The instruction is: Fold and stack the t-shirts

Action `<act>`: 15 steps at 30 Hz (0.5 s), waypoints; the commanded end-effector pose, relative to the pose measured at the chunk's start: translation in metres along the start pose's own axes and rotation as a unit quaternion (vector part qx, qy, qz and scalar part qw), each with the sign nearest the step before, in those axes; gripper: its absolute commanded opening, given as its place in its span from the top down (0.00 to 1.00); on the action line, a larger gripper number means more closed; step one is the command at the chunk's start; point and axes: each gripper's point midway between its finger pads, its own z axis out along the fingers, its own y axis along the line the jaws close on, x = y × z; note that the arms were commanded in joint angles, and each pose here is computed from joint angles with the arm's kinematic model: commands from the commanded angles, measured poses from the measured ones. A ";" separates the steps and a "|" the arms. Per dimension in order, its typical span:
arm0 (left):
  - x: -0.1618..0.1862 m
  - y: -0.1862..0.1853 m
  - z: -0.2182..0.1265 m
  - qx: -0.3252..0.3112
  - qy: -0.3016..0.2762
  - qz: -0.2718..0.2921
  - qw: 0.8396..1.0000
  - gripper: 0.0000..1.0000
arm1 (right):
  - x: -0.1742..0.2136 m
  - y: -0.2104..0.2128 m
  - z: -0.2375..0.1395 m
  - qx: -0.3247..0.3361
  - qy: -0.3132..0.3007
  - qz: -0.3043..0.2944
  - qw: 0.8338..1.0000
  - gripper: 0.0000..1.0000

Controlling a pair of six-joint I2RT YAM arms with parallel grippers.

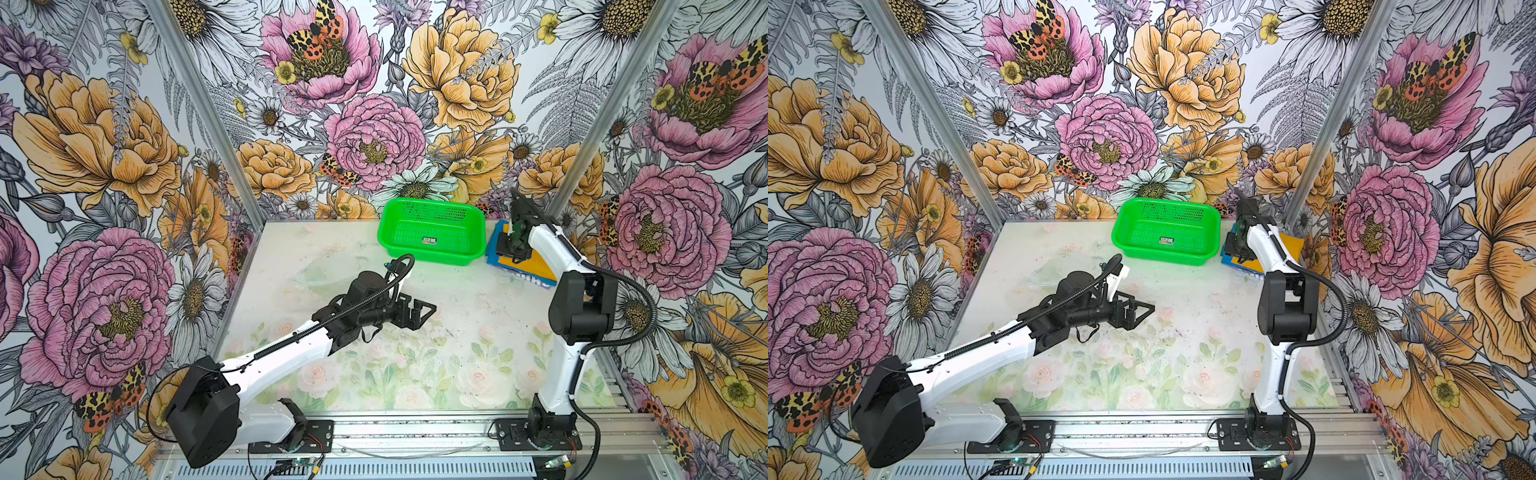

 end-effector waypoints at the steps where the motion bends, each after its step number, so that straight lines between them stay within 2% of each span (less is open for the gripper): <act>1: 0.000 0.006 -0.010 -0.013 -0.011 -0.006 1.000 0.01 | -0.010 -0.006 0.009 0.042 -0.006 0.016 0.999 0.54; 4: 0.001 0.010 -0.016 -0.017 -0.014 -0.008 1.000 0.01 | -0.012 -0.001 0.020 0.056 0.002 0.012 0.998 0.58; 10: -0.001 0.015 -0.027 -0.026 -0.025 -0.010 0.999 0.01 | -0.016 -0.005 0.033 0.090 0.008 0.017 0.996 0.84; 15: -0.001 0.019 -0.032 -0.029 -0.029 -0.011 0.999 0.01 | -0.024 -0.007 0.028 0.101 0.007 0.013 0.995 0.95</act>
